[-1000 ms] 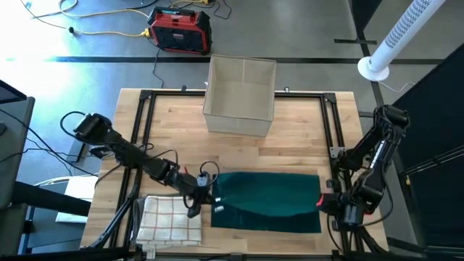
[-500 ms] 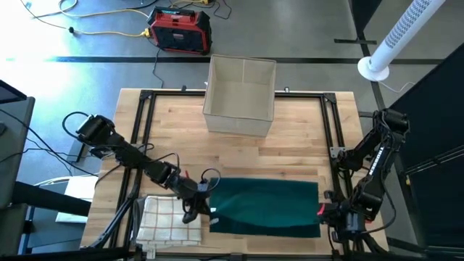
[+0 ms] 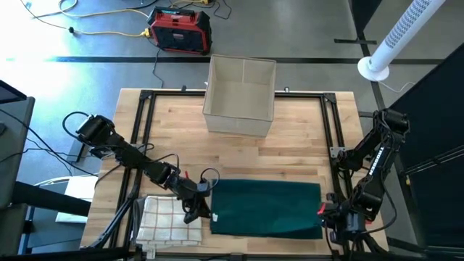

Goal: Fold towel
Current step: Fold the green towel

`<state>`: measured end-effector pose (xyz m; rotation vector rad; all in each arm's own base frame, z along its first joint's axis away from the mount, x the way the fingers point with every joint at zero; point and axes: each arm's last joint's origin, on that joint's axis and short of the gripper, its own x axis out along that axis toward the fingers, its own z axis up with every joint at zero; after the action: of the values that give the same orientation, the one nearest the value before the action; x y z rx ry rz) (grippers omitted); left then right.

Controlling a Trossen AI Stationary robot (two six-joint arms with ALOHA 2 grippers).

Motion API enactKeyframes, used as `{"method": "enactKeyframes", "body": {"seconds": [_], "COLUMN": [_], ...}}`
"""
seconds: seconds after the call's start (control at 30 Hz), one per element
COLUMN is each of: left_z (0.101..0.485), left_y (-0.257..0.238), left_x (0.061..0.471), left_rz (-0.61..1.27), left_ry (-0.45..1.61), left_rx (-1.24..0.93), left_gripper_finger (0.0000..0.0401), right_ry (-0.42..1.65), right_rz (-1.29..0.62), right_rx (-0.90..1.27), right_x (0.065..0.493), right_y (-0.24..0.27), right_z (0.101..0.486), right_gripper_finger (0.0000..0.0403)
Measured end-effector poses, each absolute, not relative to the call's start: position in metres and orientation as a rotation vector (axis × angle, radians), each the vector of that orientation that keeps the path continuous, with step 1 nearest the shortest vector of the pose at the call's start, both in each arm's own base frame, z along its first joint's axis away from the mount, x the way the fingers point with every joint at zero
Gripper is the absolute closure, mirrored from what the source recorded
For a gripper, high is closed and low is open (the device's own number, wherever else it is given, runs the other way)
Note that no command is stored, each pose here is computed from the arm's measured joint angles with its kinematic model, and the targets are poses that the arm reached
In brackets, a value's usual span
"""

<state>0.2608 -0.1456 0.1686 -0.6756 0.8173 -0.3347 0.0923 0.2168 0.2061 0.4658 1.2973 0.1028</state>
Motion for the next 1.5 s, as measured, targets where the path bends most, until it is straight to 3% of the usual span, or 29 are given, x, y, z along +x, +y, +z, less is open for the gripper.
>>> {"method": "enactKeyframes", "body": {"seconds": [0.2,0.37,0.6,0.8,1.07,1.33,1.5], "left_z": [0.168,0.167,0.165,0.140,0.102,0.097,0.100], "left_y": [-0.142,-0.139,-0.133,-0.129,-0.120,-0.103,-0.087], "left_x": [0.262,0.264,0.267,0.276,0.290,0.296,0.298], "left_rz": [-0.324,-0.310,-0.224,-0.111,-0.042,0.005,0.077], "left_ry": [0.815,0.820,0.746,0.749,0.793,0.800,0.793], "left_rx": [-0.671,-0.665,-0.538,-0.430,-0.421,-0.409,-0.393], "left_gripper_finger": [0.0254,0.0254,0.0254,0.0257,0.0312,0.0381,0.0395], "right_ry": [1.281,1.385,1.324,1.132,1.141,1.212,1.239], "right_rz": [0.120,0.163,0.054,-0.188,-0.366,-0.578,-0.709], "right_rx": [0.566,0.715,0.603,0.447,0.459,0.511,0.469], "right_x": [0.095,0.093,0.093,0.096,0.107,0.116,0.125], "right_y": [0.223,0.230,0.220,0.197,0.162,0.127,0.106], "right_z": [0.209,0.213,0.208,0.199,0.154,0.132,0.135], "right_gripper_finger": [0.0298,0.0238,0.0227,0.0270,0.0392,0.0401,0.0402]}}
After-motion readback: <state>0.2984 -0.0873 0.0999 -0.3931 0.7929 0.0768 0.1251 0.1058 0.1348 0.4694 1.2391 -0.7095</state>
